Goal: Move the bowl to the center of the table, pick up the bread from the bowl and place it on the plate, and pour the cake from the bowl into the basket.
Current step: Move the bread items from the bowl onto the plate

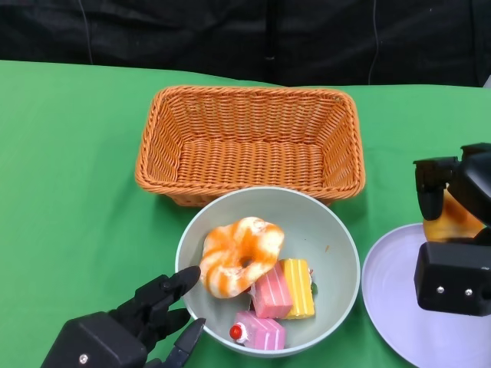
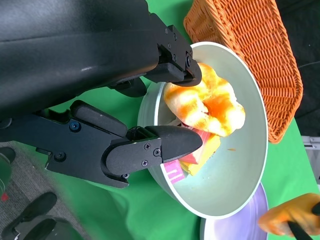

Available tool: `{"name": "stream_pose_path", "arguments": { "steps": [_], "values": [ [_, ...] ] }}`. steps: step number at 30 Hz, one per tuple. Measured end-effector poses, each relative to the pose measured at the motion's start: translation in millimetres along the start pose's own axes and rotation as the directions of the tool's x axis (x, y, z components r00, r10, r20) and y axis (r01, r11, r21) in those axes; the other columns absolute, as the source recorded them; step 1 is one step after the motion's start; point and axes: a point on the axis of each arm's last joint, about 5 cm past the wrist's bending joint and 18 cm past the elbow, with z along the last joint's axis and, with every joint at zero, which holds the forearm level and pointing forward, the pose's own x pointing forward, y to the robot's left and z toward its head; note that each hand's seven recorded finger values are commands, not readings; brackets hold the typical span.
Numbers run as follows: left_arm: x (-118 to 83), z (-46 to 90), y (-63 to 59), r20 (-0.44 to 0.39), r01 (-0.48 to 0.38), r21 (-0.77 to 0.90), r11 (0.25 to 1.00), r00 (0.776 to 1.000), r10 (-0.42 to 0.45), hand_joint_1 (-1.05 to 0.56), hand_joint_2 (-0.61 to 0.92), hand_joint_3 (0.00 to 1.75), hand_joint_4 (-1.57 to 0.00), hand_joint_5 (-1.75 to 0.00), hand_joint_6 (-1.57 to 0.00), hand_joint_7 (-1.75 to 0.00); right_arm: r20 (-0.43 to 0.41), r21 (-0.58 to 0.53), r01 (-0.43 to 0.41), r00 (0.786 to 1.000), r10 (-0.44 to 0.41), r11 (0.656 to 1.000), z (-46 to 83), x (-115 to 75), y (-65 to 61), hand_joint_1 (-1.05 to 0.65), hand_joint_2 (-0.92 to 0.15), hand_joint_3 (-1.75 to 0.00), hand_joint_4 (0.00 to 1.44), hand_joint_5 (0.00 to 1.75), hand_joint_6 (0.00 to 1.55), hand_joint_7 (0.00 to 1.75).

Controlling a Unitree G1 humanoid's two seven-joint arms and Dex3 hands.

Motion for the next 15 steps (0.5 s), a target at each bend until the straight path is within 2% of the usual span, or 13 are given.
{"name": "stream_pose_path", "arguments": {
  "steps": [2, 3, 5, 6, 7, 8, 9, 10, 12, 13, 15],
  "values": [
    [0.0, 0.0, 0.1, 0.000, 0.000, 0.001, 1.000, 1.000, 0.000, -0.63, 0.92, 0.64, -0.17, -0.56, -0.34, -0.01, -0.013, -0.007, -0.032, 0.999, 0.032, 0.999, -1.6, 1.0, 0.3, -0.07, -0.65, -0.56, 0.81, 1.75, 0.59, 1.72],
    [0.0, 0.0, 0.2, 0.000, 0.000, 0.001, 1.000, 1.000, 0.000, -0.63, 0.92, 0.64, -0.17, -0.56, -0.34, -0.01, -0.015, -0.009, -0.050, 0.999, 0.050, 0.999, -1.9, 1.9, 0.2, -0.08, -0.73, -0.41, 0.80, 1.75, 0.59, 1.70],
    [0.1, 0.1, 0.2, 0.001, 0.000, 0.001, 1.000, 1.000, 0.000, -0.64, 0.92, 0.63, -0.17, -0.57, -0.34, -0.01, -0.021, -0.013, -0.101, 0.995, 0.101, 0.995, -2.7, 3.9, 0.6, -0.09, -0.79, -0.28, 0.78, 1.75, 0.59, 1.68],
    [0.1, 0.1, 0.2, 0.001, 0.000, 0.001, 1.000, 1.000, 0.000, -0.64, 0.92, 0.63, -0.17, -0.57, -0.34, -0.01, -0.026, -0.011, -0.124, 0.992, 0.124, 0.992, -3.3, 4.0, 0.9, -0.08, -0.83, -0.22, 0.78, 1.71, 0.67, 1.43],
    [0.1, 0.1, 0.2, 0.001, 0.000, 0.001, 1.000, 1.000, 0.000, -0.65, 0.92, 0.63, -0.17, -0.57, -0.34, -0.01, -0.027, -0.002, -0.147, 0.989, 0.147, 0.989, -4.1, 4.6, 1.0, -0.08, -0.88, -0.13, 0.80, 1.54, 0.82, 0.92],
    [0.1, 0.1, 0.2, 0.001, 0.000, 0.001, 1.000, 1.000, 0.000, -0.65, 0.92, 0.63, -0.16, -0.57, -0.34, -0.01, -0.030, 0.001, -0.167, 0.986, 0.167, 0.986, -5.0, 4.9, 1.0, -0.08, -0.90, -0.09, 0.80, 1.48, 0.94, 0.62],
    [0.1, 0.1, 0.2, 0.000, 0.000, 0.002, 1.000, 1.000, 0.000, -0.65, 0.92, 0.63, -0.16, -0.57, -0.34, -0.01, -0.031, 0.001, -0.184, 0.982, 0.184, 0.983, -5.7, 5.1, 1.0, -0.11, -0.91, -0.07, 0.80, 1.35, 0.95, 0.39],
    [0.0, 0.1, 0.3, 0.000, 0.000, 0.002, 1.000, 1.000, 0.000, -0.65, 0.92, 0.63, -0.16, -0.58, -0.34, -0.01, -0.031, 0.002, -0.208, 0.978, 0.208, 0.978, -6.4, 5.3, 0.9, -0.16, -0.92, -0.08, 0.80, 1.02, 0.91, 0.18],
    [0.0, 0.1, 0.3, 0.000, 0.000, 0.003, 1.000, 1.000, 0.000, -0.65, 0.92, 0.63, -0.16, -0.58, -0.34, -0.01, -0.035, -0.006, -0.258, 0.966, 0.258, 0.966, -7.4, 5.8, 1.2, -0.18, -0.92, -0.08, 0.82, 0.81, 0.89, 0.07],
    [0.0, 0.1, 0.4, 0.000, 0.000, 0.003, 1.000, 1.000, 0.000, -0.64, 0.92, 0.63, -0.16, -0.58, -0.34, -0.01, -0.038, -0.003, -0.288, 0.957, 0.288, 0.958, -7.6, 6.0, 1.2, -0.29, -0.92, -0.08, 0.65, 0.49, 0.70, 0.03],
    [0.0, 0.1, 0.4, 0.001, 0.000, 0.002, 1.000, 1.000, 0.000, -0.64, 0.92, 0.63, -0.16, -0.58, -0.34, -0.01, -0.042, 0.000, -0.352, 0.935, 0.352, 0.936, -8.2, 6.8, -2.8, -0.38, -0.92, -0.09, 0.54, 0.21, 0.53, 0.01]
  ]
}}
